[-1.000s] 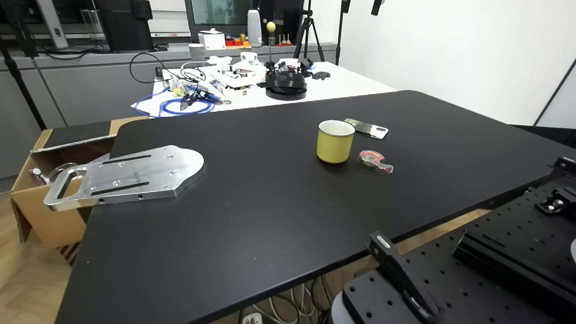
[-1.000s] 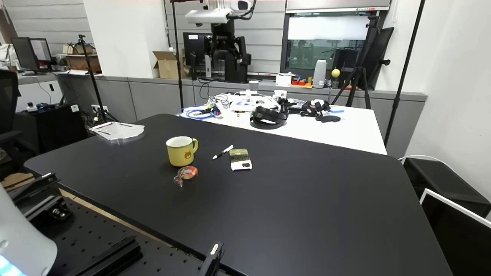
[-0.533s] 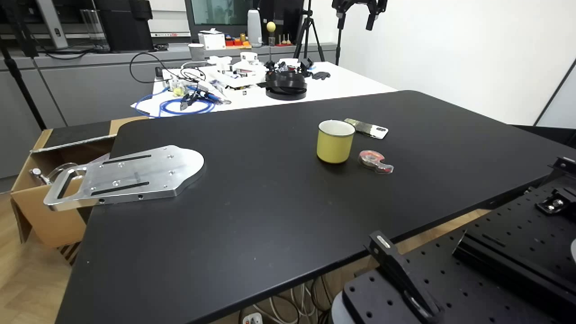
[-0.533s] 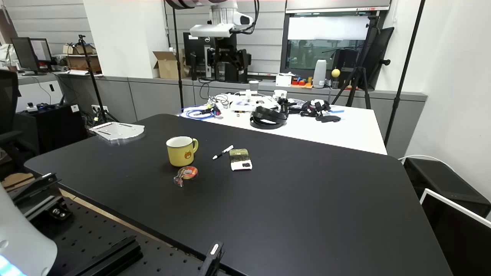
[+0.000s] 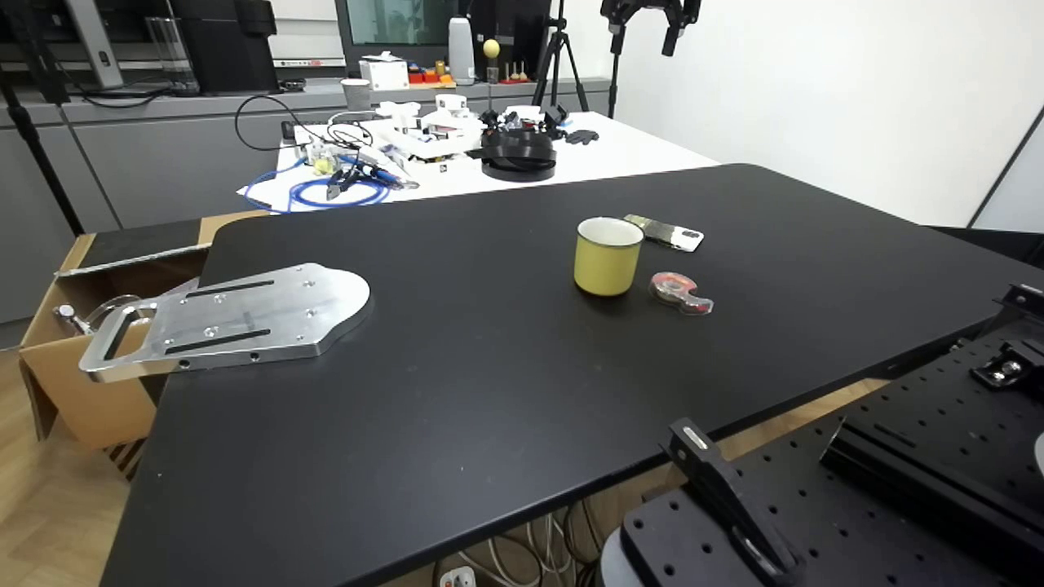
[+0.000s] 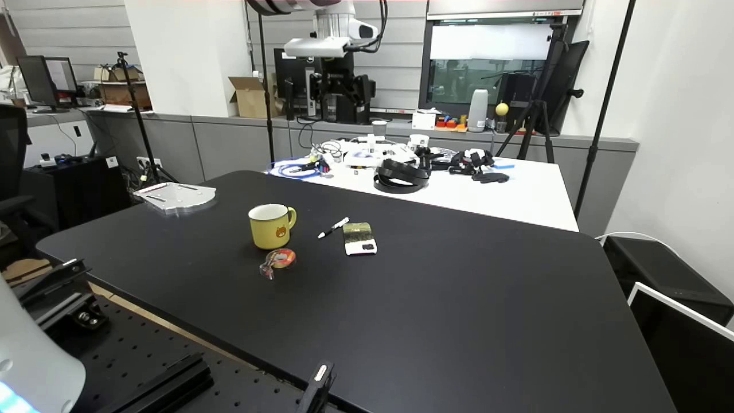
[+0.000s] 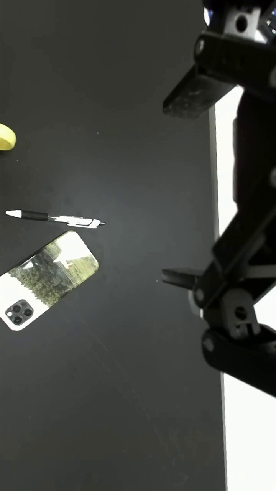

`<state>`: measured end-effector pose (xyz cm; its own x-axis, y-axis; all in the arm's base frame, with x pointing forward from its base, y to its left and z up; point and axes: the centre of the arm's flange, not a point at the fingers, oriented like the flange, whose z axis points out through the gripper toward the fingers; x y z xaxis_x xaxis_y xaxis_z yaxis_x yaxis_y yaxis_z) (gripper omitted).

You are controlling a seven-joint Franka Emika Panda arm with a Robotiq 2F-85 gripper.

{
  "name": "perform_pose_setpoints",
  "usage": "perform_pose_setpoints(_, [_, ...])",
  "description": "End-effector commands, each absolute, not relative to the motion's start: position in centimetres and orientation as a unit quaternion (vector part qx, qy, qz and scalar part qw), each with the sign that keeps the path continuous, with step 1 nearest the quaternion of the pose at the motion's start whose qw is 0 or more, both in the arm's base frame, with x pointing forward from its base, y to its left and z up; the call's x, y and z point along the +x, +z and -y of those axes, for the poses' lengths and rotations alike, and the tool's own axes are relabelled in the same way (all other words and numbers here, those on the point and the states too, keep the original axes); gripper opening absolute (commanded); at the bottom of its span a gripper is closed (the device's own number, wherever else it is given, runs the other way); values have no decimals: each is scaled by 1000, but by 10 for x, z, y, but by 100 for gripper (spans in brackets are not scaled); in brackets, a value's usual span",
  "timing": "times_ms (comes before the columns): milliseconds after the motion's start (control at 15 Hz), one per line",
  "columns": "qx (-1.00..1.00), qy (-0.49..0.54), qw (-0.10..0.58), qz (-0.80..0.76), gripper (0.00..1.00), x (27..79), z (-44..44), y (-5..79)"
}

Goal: Put the pen inside the yellow mug

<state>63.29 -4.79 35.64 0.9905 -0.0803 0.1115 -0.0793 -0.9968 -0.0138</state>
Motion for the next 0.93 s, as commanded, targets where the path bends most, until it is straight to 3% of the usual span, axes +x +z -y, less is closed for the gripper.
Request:
perform_pose_setpoints(0, [-997,-62,2,-47,100,646,42,334])
perform_pose_setpoints(867, [-996,-70,19,-44,100,654,34,222])
